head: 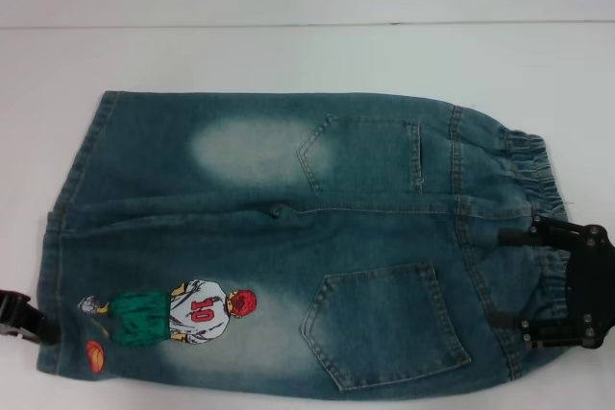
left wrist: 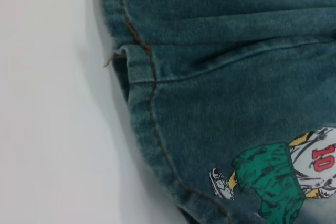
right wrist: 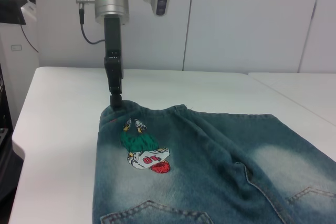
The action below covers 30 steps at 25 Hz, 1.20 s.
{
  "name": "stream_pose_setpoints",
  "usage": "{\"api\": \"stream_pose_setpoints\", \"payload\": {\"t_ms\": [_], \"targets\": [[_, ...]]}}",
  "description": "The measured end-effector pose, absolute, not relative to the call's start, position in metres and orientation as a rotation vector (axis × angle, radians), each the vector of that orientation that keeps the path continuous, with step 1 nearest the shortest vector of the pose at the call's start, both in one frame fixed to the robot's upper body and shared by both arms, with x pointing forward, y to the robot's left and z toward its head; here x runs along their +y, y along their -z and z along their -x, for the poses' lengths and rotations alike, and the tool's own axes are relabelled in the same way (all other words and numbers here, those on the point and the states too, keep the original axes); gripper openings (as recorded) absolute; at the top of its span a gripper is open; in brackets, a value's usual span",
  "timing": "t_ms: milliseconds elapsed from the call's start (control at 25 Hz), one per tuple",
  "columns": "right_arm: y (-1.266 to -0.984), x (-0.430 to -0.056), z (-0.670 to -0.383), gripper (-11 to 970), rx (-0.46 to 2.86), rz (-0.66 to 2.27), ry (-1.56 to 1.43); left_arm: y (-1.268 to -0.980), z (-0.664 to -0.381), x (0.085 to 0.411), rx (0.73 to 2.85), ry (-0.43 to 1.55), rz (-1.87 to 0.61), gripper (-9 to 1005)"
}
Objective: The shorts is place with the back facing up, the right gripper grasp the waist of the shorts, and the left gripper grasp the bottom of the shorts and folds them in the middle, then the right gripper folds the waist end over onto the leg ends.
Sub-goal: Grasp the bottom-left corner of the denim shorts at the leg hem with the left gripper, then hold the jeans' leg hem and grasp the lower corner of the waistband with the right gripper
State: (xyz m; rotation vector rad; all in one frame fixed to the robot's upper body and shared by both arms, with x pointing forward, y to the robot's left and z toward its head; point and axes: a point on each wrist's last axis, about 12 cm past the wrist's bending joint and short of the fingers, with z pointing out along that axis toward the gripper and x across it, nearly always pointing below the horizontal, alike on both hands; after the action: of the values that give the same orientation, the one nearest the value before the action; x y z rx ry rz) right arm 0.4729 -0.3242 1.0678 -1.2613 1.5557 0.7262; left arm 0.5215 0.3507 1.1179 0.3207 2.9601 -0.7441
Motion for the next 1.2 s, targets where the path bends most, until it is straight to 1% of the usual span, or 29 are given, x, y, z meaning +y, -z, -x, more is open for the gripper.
{"api": "stream_pose_setpoints", "payload": {"t_ms": [200, 440, 640, 800, 840, 880, 1040, 1200], "targets": [[-1.068, -0.324, -0.473, 873, 1.553, 1.262, -0.728, -1.113, -0.52, 0.347, 2.978, 0.767, -0.335, 46], [-1.068, -0.324, -0.473, 870, 1.553, 1.262, -0.727, -1.111, -0.518, 0.344, 2.983, 0.788, -0.337, -1], [-1.068, -0.326, -0.472, 868, 1.562, 1.247, -0.725, -1.11, -0.518, 0.34, 2.978, 0.807, -0.347, -1], [-1.069, -0.336, -0.47, 866, 1.617, 1.182, -0.716, -1.11, -0.519, 0.337, 2.971, 0.818, -0.351, -1], [-1.074, -0.349, -0.469, 865, 1.687, 1.134, -0.714, -1.11, -0.519, 0.337, 2.969, 0.819, -0.35, -1], [-1.074, -0.349, -0.469, 865, 1.687, 1.134, -0.714, -1.11, -0.52, 0.337, 2.968, 0.82, -0.351, -1], [-1.091, -0.376, -0.472, 863, 1.874, 1.051, -0.703, -1.108, -0.52, 0.335, 2.968, 0.824, -0.36, -1], [-1.112, -0.393, -0.475, 861, 2.083, 1.059, -0.637, -1.106, -0.519, 0.335, 2.964, 0.821, -0.367, -2]]}}
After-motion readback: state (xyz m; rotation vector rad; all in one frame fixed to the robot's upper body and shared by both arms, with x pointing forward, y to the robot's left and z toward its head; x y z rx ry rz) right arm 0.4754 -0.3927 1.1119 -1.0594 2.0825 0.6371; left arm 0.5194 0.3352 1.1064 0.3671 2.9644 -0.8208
